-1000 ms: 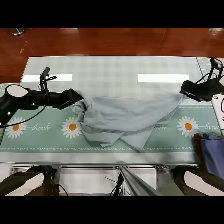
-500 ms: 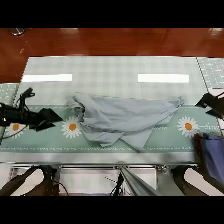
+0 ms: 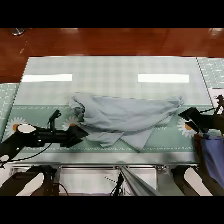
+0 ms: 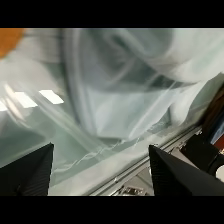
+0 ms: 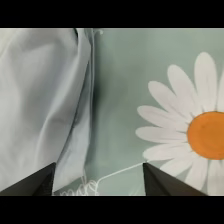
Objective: Fold the shirts.
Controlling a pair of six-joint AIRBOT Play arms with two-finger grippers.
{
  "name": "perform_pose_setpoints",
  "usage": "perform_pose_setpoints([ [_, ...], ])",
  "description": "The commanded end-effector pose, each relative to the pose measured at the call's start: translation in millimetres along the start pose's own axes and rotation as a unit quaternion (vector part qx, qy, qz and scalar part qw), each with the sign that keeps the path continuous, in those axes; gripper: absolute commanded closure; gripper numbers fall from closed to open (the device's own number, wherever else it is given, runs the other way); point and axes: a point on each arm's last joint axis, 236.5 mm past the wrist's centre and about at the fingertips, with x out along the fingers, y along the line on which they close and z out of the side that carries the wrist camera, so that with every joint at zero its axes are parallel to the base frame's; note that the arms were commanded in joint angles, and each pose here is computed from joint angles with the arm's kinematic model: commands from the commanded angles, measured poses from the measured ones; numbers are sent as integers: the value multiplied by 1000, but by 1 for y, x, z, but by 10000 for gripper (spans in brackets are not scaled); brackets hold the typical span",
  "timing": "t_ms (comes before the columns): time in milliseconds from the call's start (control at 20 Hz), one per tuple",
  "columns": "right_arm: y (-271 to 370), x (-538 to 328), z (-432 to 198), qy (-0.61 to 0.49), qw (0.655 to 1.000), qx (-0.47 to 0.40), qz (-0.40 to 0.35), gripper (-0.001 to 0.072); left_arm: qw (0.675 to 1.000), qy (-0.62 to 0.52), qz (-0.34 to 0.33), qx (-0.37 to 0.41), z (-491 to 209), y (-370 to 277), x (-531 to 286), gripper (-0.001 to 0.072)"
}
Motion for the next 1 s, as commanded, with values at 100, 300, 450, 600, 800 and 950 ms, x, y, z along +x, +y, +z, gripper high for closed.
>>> perform_pose_setpoints([
  [100,3,2,-1,-5,1000,2,10,94,998,-55,-15,0,9,-22,39,7],
  [300,2,1,14,-37,999,2,8,94,999,-38,-9,10,3,-28,53,11],
  [450,3,0,21,-51,999,6,11,94,996,-43,-21,70,17,-52,55,676],
  [600,3,0,27,-61,998,6,9,94,991,-58,-41,112,32,-83,50,686],
  [800,6,8,44,-50,998,20,16,94,987,-64,-61,132,39,-108,45,687],
  [950,16,28,53,-17,1000,15,21,94,986,-59,-66,139,37,-111,44,686],
])
